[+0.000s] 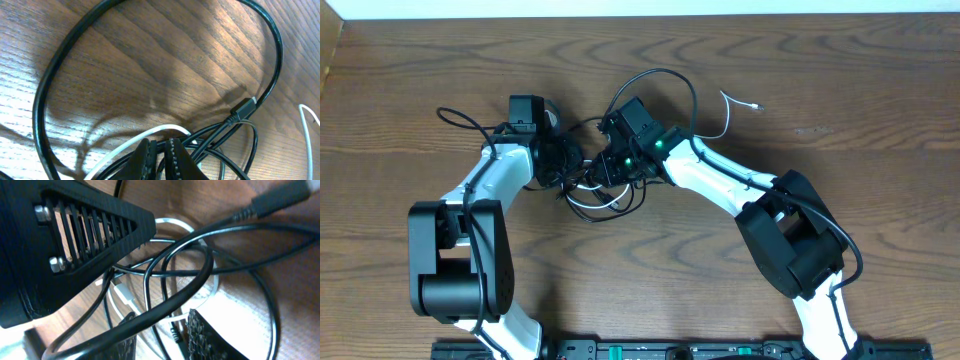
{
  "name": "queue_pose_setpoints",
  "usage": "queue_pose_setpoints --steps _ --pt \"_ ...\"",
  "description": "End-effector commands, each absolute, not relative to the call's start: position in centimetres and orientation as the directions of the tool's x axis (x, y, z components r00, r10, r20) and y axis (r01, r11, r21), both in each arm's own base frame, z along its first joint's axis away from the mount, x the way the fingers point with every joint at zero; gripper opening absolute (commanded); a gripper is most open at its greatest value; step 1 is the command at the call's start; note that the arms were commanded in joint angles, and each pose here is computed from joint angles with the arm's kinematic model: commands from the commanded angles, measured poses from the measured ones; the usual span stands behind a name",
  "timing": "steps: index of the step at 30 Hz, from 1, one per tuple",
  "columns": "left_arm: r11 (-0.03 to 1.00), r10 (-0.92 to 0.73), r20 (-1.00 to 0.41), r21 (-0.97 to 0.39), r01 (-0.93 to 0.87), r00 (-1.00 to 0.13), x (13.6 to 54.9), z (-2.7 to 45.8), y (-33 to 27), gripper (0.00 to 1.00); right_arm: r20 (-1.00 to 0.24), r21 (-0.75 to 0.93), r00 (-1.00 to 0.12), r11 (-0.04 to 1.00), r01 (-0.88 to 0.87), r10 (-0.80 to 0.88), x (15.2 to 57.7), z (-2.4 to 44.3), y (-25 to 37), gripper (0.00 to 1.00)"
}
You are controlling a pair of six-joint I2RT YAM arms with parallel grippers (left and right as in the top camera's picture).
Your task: Untangle cables
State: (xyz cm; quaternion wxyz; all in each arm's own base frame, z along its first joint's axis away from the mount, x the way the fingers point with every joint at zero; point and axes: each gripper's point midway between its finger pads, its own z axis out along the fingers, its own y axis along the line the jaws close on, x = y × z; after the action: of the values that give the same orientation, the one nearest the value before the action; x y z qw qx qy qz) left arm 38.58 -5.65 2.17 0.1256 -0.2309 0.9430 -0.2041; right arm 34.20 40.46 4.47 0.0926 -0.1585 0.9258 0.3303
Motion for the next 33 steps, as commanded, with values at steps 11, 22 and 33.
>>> queue_pose_setpoints --steps 11,22,33 --pt "0.791 -0.390 -0.149 -0.559 -0.249 -0.909 38.9 3.0 -8.1 0.08 -0.042 0.698 -0.995 0.710 -0.095 -0.092 33.3 6.1 39.5 0.23" --pt "0.790 -0.407 -0.189 -0.565 -0.240 -0.894 39.9 3.6 -5.9 0.28 -0.191 0.795 -0.951 0.530 -0.295 -0.241 33.9 12.1 37.7 0.44" --pt "0.777 -0.473 -0.168 -0.543 -0.319 -0.865 39.6 3.2 -2.9 0.34 -0.143 0.602 -0.971 0.762 -0.240 -0.193 33.8 9.3 33.4 0.42"
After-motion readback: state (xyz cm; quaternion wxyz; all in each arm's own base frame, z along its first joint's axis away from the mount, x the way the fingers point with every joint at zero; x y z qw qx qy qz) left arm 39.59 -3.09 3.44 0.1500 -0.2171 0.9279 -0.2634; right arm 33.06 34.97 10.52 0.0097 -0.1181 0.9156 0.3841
